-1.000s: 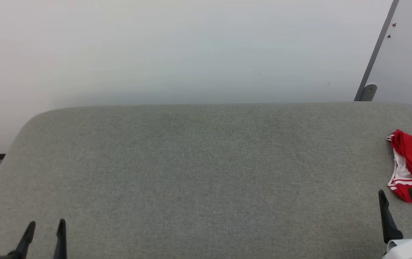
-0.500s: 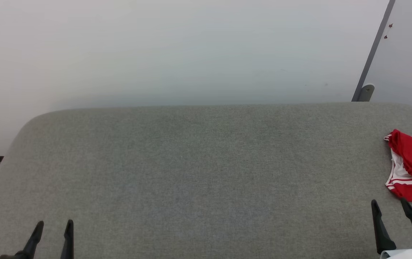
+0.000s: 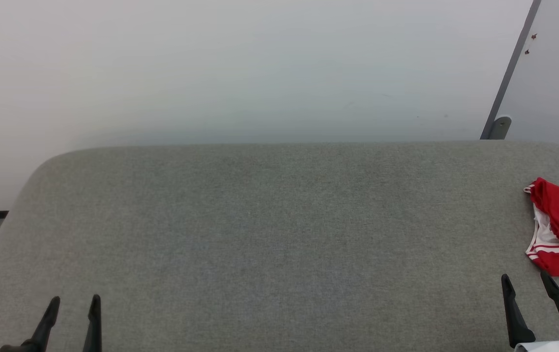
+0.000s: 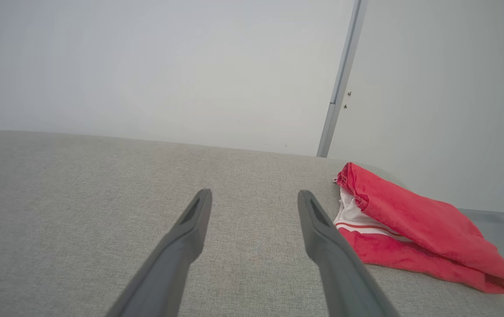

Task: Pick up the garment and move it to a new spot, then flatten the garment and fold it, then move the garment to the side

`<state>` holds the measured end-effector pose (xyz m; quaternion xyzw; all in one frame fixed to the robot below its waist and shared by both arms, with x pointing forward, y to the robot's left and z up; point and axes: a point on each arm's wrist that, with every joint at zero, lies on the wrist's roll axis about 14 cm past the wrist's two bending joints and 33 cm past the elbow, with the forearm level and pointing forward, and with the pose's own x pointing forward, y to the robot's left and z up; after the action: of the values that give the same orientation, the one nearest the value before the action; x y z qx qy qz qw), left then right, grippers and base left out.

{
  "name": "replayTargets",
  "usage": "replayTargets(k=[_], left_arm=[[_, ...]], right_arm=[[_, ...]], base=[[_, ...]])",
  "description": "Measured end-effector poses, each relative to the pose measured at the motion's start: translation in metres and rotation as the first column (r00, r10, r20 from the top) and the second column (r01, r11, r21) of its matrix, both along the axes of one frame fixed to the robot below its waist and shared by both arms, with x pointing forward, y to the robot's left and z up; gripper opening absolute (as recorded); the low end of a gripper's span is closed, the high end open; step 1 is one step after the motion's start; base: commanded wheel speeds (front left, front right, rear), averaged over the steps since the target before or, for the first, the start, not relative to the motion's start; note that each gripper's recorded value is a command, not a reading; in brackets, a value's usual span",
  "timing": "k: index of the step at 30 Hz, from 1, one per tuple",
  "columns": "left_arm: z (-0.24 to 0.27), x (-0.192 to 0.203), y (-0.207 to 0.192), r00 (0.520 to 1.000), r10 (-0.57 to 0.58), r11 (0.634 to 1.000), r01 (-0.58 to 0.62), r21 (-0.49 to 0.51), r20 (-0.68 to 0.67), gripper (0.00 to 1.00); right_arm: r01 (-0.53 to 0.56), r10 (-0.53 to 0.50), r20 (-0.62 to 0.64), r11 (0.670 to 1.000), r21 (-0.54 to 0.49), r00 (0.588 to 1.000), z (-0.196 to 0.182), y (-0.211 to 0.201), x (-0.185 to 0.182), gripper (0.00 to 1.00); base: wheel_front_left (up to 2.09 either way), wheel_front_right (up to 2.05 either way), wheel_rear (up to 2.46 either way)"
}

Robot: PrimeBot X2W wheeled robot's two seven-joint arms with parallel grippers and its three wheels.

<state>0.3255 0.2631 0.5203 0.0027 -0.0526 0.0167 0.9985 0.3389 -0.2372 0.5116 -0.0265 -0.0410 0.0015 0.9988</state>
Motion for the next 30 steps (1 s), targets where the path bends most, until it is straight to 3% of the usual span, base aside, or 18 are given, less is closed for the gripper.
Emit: replayTargets(k=[6, 7, 17, 30], left_arm=[[0.006, -0.001, 0.003, 1.000, 0.016, 1.000, -0.016, 0.000, 0.020, 1.00], [0.005, -0.001, 0.003, 1.000, 0.018, 1.000, -0.018, 0.000, 0.019, 0.00], [-0.043, -0.014, -0.013, 0.993, 0.023, 0.995, -0.034, -0.095, -0.116, 0.00], [-0.043, -0.005, -0.014, 0.991, 0.039, 0.938, -0.079, -0.337, -0.124, 0.00]], right_arm=[[-0.003, 0.003, 0.001, 1.000, -0.001, 1.000, 0.000, 0.001, 0.001, 1.00], [-0.003, 0.003, -0.002, 1.000, 0.000, 1.000, -0.001, 0.001, 0.000, 0.00], [0.016, -0.006, -0.156, 0.998, 0.063, 0.988, -0.051, 0.009, -0.019, 0.00], [0.085, -0.032, -0.171, 0.947, 0.311, 0.985, -0.050, 0.007, -0.013, 0.00]], base=[[0.00, 0.00, 0.00], [0.00, 0.00, 0.00], [0.00, 0.00, 0.00], [0.00, 0.00, 0.00]])
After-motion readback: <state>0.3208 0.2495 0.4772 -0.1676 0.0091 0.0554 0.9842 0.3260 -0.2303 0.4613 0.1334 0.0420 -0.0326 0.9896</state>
